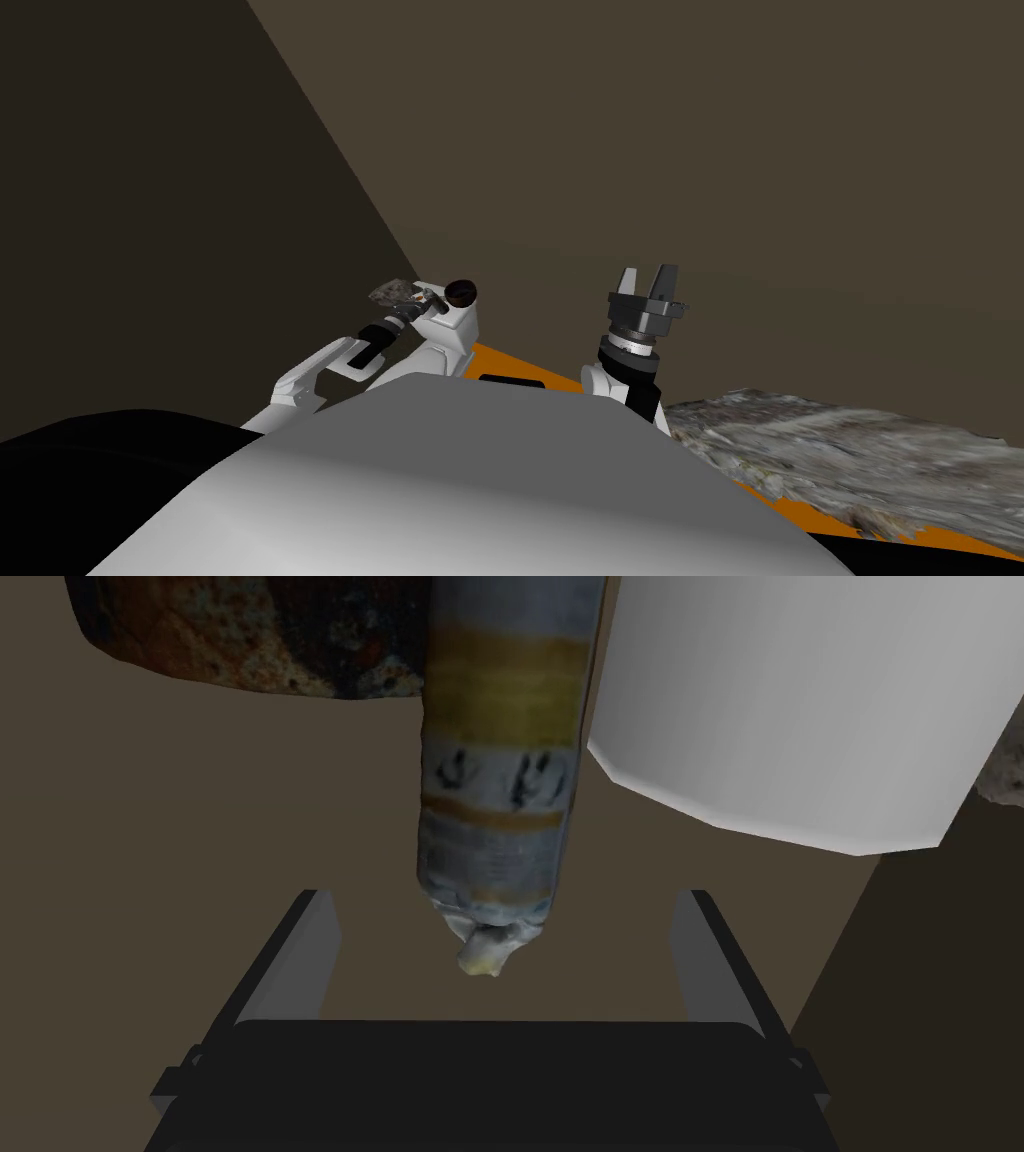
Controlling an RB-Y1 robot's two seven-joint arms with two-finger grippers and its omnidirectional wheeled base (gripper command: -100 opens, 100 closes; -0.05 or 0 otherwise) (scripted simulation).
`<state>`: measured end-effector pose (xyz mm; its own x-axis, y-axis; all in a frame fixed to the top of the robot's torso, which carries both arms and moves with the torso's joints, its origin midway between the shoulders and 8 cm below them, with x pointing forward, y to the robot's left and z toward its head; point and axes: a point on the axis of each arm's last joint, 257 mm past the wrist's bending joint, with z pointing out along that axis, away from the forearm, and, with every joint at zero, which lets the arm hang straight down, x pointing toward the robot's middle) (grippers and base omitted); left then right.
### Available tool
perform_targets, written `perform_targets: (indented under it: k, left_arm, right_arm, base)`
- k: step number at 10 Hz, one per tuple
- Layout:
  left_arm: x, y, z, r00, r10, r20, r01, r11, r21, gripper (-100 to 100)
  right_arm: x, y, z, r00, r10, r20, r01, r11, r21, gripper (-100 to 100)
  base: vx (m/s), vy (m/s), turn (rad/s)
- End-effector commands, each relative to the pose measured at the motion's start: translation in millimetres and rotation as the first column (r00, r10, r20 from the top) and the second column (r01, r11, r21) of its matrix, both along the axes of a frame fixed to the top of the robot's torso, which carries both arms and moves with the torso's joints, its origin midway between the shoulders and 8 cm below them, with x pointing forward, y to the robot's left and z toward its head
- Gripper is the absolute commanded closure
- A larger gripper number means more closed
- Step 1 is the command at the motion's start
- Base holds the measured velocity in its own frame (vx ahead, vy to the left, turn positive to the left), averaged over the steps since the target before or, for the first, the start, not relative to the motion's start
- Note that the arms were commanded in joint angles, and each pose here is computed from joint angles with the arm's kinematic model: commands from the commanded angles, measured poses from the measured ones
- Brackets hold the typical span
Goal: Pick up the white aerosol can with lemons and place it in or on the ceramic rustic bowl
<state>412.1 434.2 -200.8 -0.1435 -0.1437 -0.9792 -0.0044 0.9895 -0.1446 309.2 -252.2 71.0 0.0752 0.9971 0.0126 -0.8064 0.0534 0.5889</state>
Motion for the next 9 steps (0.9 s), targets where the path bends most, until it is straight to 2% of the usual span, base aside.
perform_targets:
  k: [1, 2, 7, 9]
  left_arm:
    - [0.0, 0.0, 0.0, 1.000, 0.000, 0.000, 0.000, 1.000, 0.000, 0]
    - [9.7, -6.2, -1.1, 1.000, -0.006, 0.000, 0.006, 1.000, -0.005, -100]
    - [43.9, -29.8, -6.8, 1.000, -0.027, -0.008, 0.027, 1.000, -0.014, -100]
    - [56.4, -37.7, -2.0, 0.999, -0.037, 0.002, 0.037, 0.999, -0.014, -100]
  right_arm:
    - [0.0, 0.0, 0.0, 1.000, 0.000, 0.000, 0.000, 1.000, 0.000, 0]
    - [0.0, 0.0, 0.0, 1.000, 0.000, 0.000, 0.000, 1.000, 0.000, 0]
    - [0.1, 0.0, 0.0, 1.000, 0.000, 0.000, 0.000, 1.000, 0.000, 0]
    - [0.1, 0.0, 0.0, 1.000, 0.000, 0.000, 0.000, 1.000, 0.000, 0]
  base:
    - [0.015, 0.001, 0.003]
    - [-0.008, 0.010, 0.048]
    - [-0.036, 0.030, 0.047]
    - [-0.024, 0.020, 0.030]
